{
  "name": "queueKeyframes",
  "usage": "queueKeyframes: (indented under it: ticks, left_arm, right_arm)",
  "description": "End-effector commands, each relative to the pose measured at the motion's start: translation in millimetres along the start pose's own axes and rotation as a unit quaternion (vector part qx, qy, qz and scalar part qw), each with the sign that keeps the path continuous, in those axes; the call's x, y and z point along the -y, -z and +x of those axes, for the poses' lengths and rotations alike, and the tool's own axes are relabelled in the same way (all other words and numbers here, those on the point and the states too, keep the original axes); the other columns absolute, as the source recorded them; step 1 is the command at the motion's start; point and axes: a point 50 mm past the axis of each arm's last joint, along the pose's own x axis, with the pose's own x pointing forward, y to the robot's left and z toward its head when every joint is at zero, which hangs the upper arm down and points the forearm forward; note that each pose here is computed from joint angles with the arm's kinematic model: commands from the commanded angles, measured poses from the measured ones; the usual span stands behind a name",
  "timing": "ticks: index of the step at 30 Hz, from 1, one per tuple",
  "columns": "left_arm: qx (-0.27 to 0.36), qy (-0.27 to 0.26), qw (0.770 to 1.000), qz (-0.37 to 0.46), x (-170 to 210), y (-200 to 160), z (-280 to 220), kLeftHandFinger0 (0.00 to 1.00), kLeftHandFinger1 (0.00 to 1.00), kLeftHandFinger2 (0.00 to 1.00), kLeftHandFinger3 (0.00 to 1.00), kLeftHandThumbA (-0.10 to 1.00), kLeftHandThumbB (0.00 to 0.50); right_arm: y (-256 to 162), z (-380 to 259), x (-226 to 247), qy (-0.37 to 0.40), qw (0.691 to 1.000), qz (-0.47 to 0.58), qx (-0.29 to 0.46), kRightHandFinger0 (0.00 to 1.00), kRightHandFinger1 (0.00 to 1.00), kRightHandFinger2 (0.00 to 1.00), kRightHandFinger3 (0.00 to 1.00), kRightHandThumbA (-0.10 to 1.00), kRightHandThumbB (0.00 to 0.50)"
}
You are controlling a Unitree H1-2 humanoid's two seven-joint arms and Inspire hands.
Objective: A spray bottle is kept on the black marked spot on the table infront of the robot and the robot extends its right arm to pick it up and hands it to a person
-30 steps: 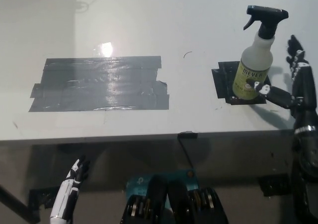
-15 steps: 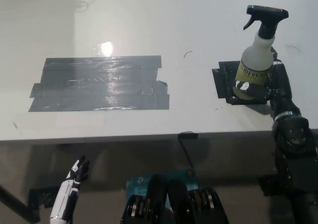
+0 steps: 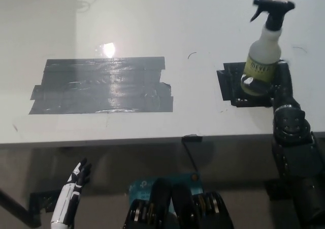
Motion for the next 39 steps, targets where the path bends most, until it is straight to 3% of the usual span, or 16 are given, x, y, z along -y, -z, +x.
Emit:
queueKeyframes:
  ticks: [1,5,11,12,13,17,18,26,39]
  left_arm:
    - [0.032,-0.005,0.999,0.003,-7.6,-10.3,2.4,1.00,1.00,1.00,1.00,1.00,0.500]
    - [0.034,-0.003,0.999,0.010,-8.2,-11.3,4.0,1.00,1.00,1.00,1.00,1.00,0.500]
    - [0.035,-0.004,0.999,0.011,-7.9,-12.2,5.0,1.00,1.00,1.00,1.00,1.00,0.500]
    - [0.035,-0.004,0.999,0.011,-7.9,-12.2,5.0,1.00,1.00,1.00,1.00,1.00,0.500]
    - [0.035,-0.004,0.999,0.011,-7.7,-11.8,5.0,1.00,1.00,1.00,1.00,1.00,0.500]
    - [0.035,-0.002,0.999,0.012,-7.1,-11.8,5.3,1.00,1.00,1.00,1.00,1.00,0.500]
    - [0.035,-0.002,0.999,0.012,-7.0,-12.0,5.5,1.00,1.00,1.00,1.00,1.00,0.500]
    - [0.040,0.000,0.999,0.015,-7.5,-12.8,8.5,1.00,1.00,1.00,1.00,1.00,0.500]
    - [0.039,0.004,0.999,0.021,-5.2,-15.0,7.8,1.00,1.00,1.00,1.00,1.00,0.500]
  right_arm:
    - [-26.9,9.3,-1.0,0.044,0.999,0.013,0.023,0.00,0.26,0.64,0.60,-0.06,0.205]
    - [-35.1,3.8,-1.3,0.053,0.997,0.019,0.044,0.02,0.33,0.70,0.66,0.01,0.202]
    - [-76.9,-8.0,-9.4,0.020,0.993,0.022,0.113,0.01,0.39,0.78,0.76,-0.06,0.170]
    - [-77.7,-8.6,-9.5,0.019,0.993,0.021,0.114,0.02,0.39,0.75,0.74,0.02,0.201]
    - [-90.7,-12.1,-16.2,0.006,0.991,0.016,0.134,0.00,0.36,0.72,0.72,-0.06,0.159]
    - [-119.5,-20.2,-37.1,-0.036,0.986,-0.007,0.160,0.02,0.40,0.75,0.75,-0.09,0.164]
    - [-124.3,-21.4,-43.4,-0.043,0.985,-0.012,0.165,0.00,0.34,0.69,0.72,-0.09,0.175]
    - [-150.4,-28.6,-94.2,-0.092,0.978,-0.051,0.179,0.00,0.41,0.79,0.77,-0.09,0.169]
    - [-148.3,-23.8,-155.3,-0.138,0.979,-0.047,0.140,0.00,0.43,0.84,0.81,-0.10,0.147]
